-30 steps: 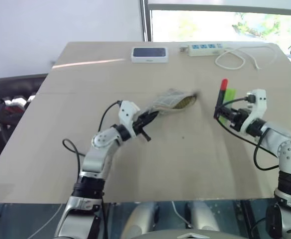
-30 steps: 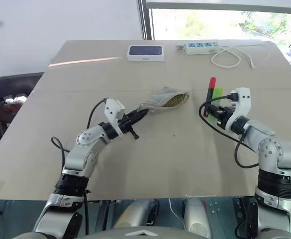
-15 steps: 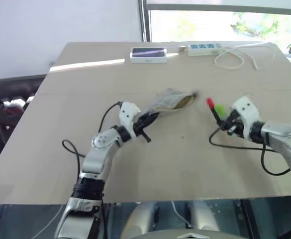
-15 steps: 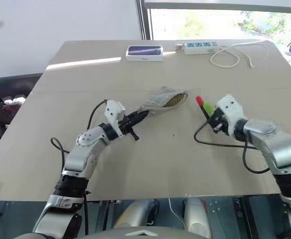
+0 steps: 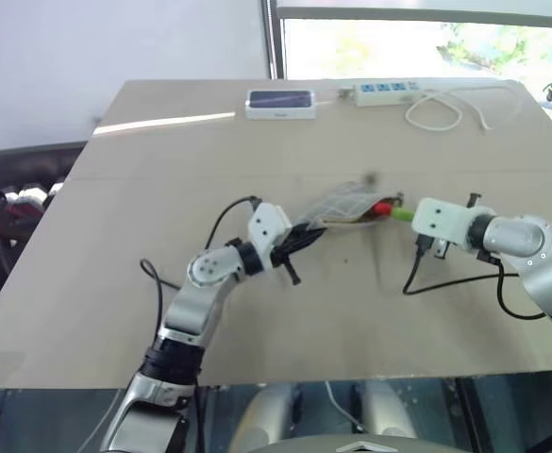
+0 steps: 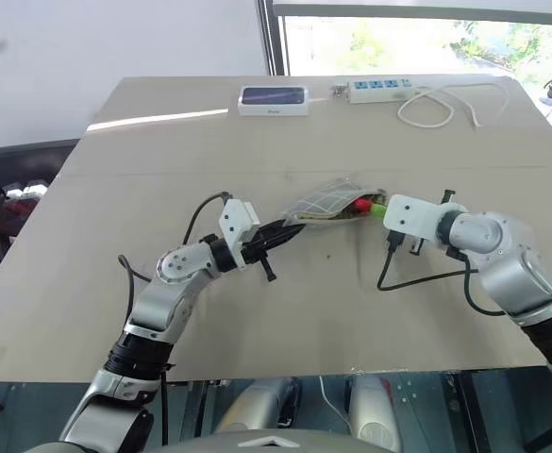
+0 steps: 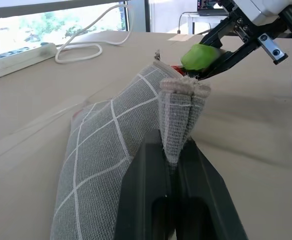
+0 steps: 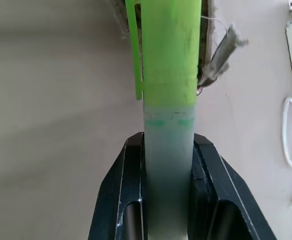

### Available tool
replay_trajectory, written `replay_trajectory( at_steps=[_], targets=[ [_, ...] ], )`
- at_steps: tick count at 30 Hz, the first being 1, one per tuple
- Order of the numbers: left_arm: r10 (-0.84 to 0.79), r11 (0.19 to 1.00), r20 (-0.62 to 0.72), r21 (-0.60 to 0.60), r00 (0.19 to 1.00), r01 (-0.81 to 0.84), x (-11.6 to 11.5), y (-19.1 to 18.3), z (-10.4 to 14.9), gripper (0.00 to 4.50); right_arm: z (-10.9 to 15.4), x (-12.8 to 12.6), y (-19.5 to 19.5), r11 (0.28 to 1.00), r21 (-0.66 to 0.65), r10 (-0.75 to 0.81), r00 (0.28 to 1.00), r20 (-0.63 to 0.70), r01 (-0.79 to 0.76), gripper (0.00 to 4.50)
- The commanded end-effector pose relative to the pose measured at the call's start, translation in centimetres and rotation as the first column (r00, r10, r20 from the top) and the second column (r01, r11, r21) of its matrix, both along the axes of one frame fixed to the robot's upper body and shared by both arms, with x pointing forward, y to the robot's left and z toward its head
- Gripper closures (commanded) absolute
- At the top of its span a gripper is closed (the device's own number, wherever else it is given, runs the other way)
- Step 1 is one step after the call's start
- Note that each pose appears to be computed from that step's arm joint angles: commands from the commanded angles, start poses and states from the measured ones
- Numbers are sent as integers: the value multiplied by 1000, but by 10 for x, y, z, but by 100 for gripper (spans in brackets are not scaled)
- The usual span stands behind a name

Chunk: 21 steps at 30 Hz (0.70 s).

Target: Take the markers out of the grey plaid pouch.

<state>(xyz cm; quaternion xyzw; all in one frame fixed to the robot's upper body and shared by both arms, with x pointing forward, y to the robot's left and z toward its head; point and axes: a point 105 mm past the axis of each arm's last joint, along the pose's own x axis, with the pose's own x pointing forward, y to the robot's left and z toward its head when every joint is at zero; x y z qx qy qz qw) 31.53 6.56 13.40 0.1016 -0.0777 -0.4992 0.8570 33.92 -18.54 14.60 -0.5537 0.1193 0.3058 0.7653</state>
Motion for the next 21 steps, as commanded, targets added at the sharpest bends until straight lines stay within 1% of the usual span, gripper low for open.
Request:
replay_trajectory(
  at_steps=[1, 6, 9, 11, 13, 14, 17, 18, 21],
  targets=[
    [-36, 999, 56, -6, 998, 36, -7, -7, 10, 450, 22, 3, 8, 994, -83, 73, 993, 93, -65, 411],
    [-46, 999, 54, -10, 998, 46, -8, -10, 11, 450, 32, 1, 32, 982, -107, 170, 976, 136, -156, 411],
    [-53, 998, 51, -14, 997, 53, -9, -12, 11, 450, 34, 1, 38, 974, -131, 202, 967, 157, -183, 411],
    [-59, 998, 49, -16, 997, 60, -9, -13, 11, 450, 33, -1, 40, 970, -142, 221, 964, 151, -200, 307],
    [-65, 998, 48, -18, 997, 66, -10, -14, 12, 450, 32, -2, 44, 964, -148, 243, 957, 155, -221, 222],
    [-68, 997, 47, -21, 997, 70, -11, -15, 12, 450, 33, -3, 47, 961, -147, 257, 953, 163, -234, 166],
    [-73, 997, 45, -26, 996, 74, -11, -17, 13, 450, 36, -4, 56, 957, -130, 280, 943, 180, -259, 20],
    [-73, 997, 45, -26, 996, 74, -11, -17, 13, 450, 36, -4, 56, 957, -125, 282, 942, 183, -262, 9],
    [-67, 997, 43, -29, 997, 68, -10, -16, 12, 450, 37, -4, 53, 963, -95, 266, 945, 188, -252, 9]
  ],
)
